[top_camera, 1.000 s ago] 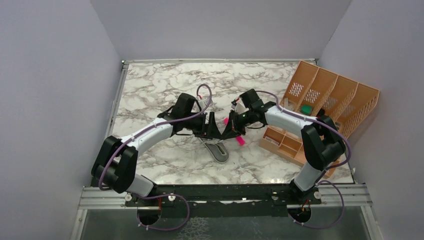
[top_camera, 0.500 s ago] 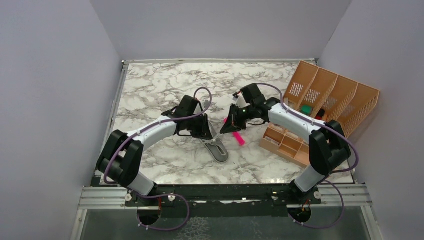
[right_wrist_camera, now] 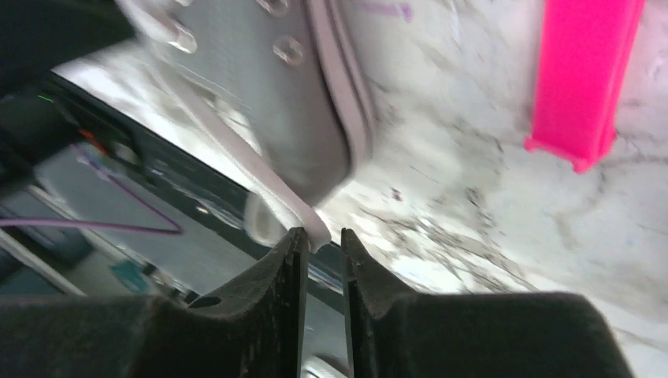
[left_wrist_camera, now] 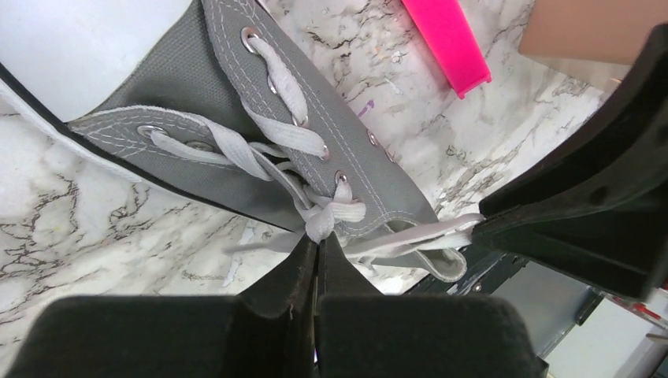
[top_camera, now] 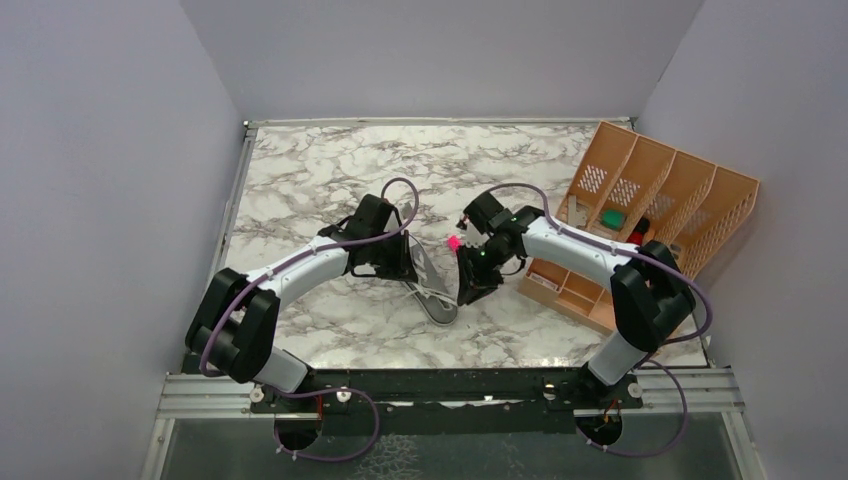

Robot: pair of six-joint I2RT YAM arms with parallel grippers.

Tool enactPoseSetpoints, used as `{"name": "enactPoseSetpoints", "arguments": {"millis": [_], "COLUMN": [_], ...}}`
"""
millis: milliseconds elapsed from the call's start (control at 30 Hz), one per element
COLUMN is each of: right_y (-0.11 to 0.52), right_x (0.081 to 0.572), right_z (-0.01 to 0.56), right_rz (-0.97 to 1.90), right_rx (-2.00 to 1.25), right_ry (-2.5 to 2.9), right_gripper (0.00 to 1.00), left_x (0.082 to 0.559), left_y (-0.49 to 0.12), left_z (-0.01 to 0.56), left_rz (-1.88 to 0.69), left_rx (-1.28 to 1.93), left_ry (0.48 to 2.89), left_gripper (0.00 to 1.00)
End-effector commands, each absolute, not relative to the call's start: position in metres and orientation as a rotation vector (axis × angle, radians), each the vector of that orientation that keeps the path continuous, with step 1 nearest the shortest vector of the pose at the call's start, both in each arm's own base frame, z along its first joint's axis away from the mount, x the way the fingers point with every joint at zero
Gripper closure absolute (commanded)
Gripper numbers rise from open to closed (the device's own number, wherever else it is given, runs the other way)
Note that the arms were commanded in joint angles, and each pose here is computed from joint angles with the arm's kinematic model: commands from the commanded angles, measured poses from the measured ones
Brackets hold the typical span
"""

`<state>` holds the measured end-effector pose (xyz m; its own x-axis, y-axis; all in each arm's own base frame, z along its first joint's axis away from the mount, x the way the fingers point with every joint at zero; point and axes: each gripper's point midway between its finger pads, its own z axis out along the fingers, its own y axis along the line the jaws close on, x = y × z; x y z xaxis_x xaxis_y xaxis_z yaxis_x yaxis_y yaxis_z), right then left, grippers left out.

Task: Tie the shoes

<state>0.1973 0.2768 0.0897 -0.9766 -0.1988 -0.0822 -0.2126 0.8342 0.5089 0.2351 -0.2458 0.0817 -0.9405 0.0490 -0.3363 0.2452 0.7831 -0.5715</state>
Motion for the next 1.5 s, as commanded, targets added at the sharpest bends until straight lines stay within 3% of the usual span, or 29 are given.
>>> {"name": "enactPoseSetpoints", "arguments": {"millis": [0, 200, 400, 567, 800, 933, 1067, 1133, 1167, 1200, 1233, 1300, 1400, 1467], "right_y": [0.229, 0.239, 0.293, 0.313, 0.317, 0.322, 0.323, 0.322, 0.320, 0.317, 0.314, 0.308, 0.300, 0.293], "right_x": [0.162, 0.206, 0.245, 0.235, 0.237, 0.237, 0.244, 0.243, 0.246, 0.247, 0.248, 0.250, 0.258, 0.262], "right_z": [0.066, 0.080, 0.126, 0.115, 0.086, 0.077, 0.085, 0.085, 0.083, 0.083, 0.085, 0.096, 0.110, 0.114], "right_rz": [0.596, 0.596, 0.893, 1.088, 1.101, 1.137, 1.108, 1.110, 1.075, 1.046, 1.024, 0.974, 0.898, 0.845], "right_rx": [-0.489, -0.627, -0.982, -1.177, -1.230, -1.237, -1.202, -1.197, -1.175, -1.147, -1.126, -1.060, -0.871, -0.769], "right_ry": [3.100, 2.913, 2.449, 2.292, 2.267, 2.314, 2.295, 2.318, 2.342, 2.364, 2.375, 2.378, 2.427, 2.464], "right_gripper": [0.68, 0.40, 0.39, 0.39, 0.41, 0.48, 0.63, 0.79, 0.96, 0.99, 0.99, 0.99, 1.00, 0.99], "left_x": [0.235, 0.237, 0.239, 0.239, 0.239, 0.240, 0.240, 0.240, 0.240, 0.240, 0.239, 0.238, 0.230, 0.224], "left_y": [-0.242, -0.245, -0.250, -0.252, -0.255, -0.257, -0.257, -0.256, -0.255, -0.253, -0.250, -0.242, -0.229, -0.222], "left_z": [0.085, 0.088, 0.094, 0.094, 0.094, 0.096, 0.097, 0.097, 0.098, 0.098, 0.099, 0.103, 0.107, 0.105], "left_rz": [-0.890, -0.906, -0.936, -0.951, -0.969, -0.983, -0.980, -0.974, -0.971, -0.962, -0.950, -0.937, -0.927, -0.918], "left_rx": [0.248, 0.262, 0.284, 0.298, 0.320, 0.344, 0.355, 0.354, 0.356, 0.351, 0.340, 0.297, 0.228, 0.188], "left_ry": [2.649, 2.639, 2.627, 2.627, 2.629, 2.620, 2.619, 2.615, 2.616, 2.622, 2.632, 2.630, 2.612, 2.613], "left_gripper": [1.00, 1.00, 1.00, 1.00, 1.00, 1.00, 1.00, 1.00, 1.00, 1.00, 0.95, 0.72, 0.29, 0.18]}}
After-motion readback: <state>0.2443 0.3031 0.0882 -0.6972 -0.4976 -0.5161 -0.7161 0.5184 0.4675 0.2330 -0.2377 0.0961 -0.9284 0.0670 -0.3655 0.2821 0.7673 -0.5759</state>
